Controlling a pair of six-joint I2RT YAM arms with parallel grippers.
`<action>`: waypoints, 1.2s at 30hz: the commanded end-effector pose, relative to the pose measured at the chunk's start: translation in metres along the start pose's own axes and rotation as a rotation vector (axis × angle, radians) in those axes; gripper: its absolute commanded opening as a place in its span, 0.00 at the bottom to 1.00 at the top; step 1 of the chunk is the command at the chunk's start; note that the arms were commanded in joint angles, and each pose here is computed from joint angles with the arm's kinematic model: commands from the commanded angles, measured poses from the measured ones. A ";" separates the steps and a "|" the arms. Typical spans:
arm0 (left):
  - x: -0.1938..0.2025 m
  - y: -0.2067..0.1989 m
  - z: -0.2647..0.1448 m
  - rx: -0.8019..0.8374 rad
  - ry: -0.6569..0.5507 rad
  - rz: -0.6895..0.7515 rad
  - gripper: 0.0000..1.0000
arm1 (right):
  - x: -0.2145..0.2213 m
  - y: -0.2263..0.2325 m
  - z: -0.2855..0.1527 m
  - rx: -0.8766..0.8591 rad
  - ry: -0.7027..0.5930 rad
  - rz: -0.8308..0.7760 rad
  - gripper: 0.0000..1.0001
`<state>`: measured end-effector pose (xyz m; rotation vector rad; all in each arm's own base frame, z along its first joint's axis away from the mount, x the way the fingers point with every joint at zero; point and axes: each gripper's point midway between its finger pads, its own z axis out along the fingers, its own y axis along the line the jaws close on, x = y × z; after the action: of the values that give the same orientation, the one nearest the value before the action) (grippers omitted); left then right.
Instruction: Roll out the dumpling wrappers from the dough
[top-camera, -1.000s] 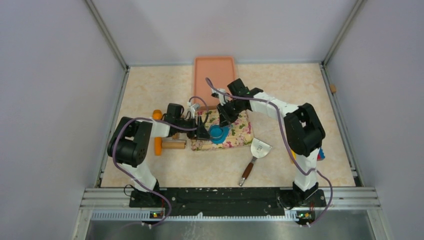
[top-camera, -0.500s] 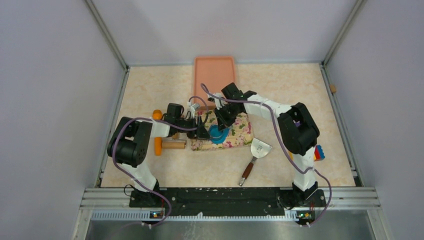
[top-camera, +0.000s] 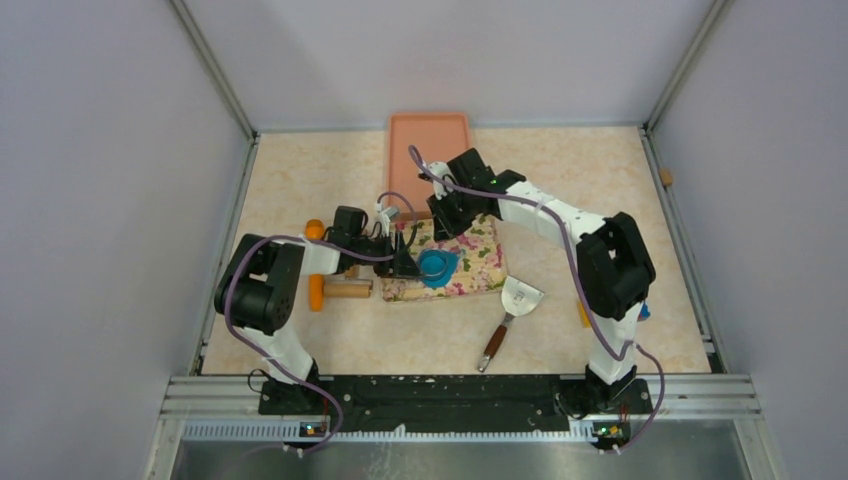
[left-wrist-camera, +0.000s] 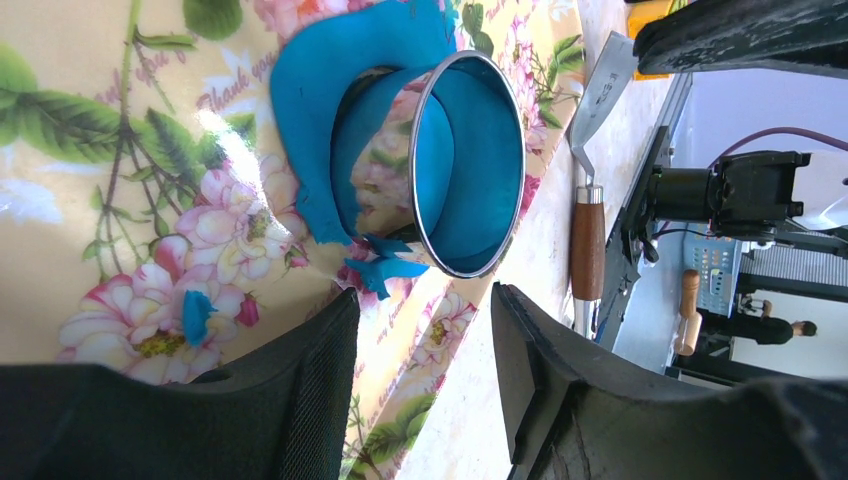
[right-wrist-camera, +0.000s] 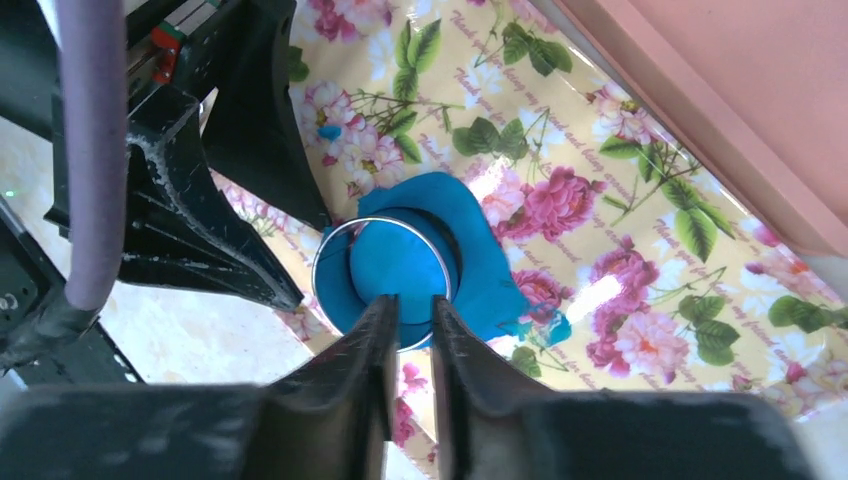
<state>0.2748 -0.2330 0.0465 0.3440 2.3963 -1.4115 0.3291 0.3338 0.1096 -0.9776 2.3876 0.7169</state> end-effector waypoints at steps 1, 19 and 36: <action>-0.010 -0.007 -0.001 0.016 -0.024 0.051 0.55 | 0.000 0.007 -0.003 -0.003 -0.007 -0.010 0.27; -0.008 -0.005 -0.001 0.004 -0.018 0.043 0.55 | 0.031 -0.009 0.035 0.067 0.105 -0.071 0.11; -0.008 -0.002 0.001 0.002 -0.011 0.030 0.55 | 0.038 -0.008 0.038 0.080 0.124 -0.077 0.07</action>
<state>0.2748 -0.2328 0.0463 0.3423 2.3980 -1.4107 0.3248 0.3294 0.0604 -1.0744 2.4514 0.5506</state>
